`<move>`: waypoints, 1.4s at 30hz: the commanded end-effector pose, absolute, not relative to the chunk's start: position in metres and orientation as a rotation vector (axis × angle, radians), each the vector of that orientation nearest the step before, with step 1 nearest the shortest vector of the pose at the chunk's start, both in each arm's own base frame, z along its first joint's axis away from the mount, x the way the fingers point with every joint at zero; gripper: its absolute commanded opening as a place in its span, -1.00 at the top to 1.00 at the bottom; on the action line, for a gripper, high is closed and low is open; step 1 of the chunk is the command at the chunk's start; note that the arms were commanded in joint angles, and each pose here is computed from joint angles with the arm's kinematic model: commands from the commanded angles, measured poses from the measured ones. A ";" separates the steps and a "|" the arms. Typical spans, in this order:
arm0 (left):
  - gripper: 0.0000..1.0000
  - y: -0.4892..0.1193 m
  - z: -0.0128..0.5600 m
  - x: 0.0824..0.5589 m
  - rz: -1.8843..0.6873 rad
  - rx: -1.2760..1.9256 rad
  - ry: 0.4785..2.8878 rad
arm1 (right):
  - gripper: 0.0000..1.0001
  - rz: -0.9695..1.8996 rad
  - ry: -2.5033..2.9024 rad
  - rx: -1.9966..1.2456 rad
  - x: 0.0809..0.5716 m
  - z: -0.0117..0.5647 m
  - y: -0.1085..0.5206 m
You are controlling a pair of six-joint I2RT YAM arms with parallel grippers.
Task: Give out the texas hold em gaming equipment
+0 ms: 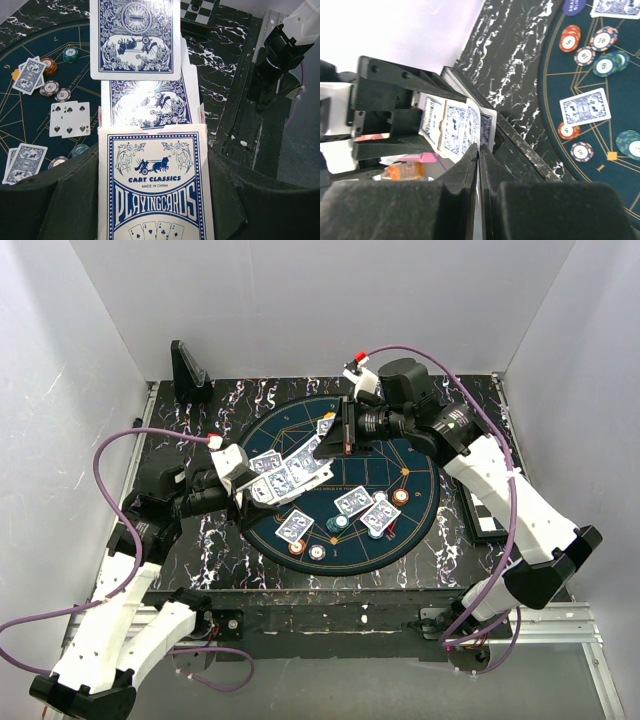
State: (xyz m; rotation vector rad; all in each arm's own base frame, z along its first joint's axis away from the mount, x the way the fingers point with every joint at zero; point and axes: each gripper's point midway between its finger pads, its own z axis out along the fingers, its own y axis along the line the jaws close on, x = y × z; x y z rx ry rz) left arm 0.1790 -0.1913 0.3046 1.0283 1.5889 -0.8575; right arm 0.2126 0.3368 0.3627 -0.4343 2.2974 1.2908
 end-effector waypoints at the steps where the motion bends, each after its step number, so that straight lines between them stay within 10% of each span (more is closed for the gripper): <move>1: 1.00 -0.192 0.322 0.176 -0.847 1.039 1.522 | 0.80 1.514 2.109 -0.446 0.204 0.414 0.338; 13: 1.00 -0.192 0.322 0.175 -0.843 1.042 1.523 | 0.96 1.589 2.000 -0.417 0.216 0.446 0.319; 42: 1.00 -0.187 0.332 0.164 -0.839 1.024 1.524 | 0.97 -0.536 2.102 -0.576 0.439 0.197 0.281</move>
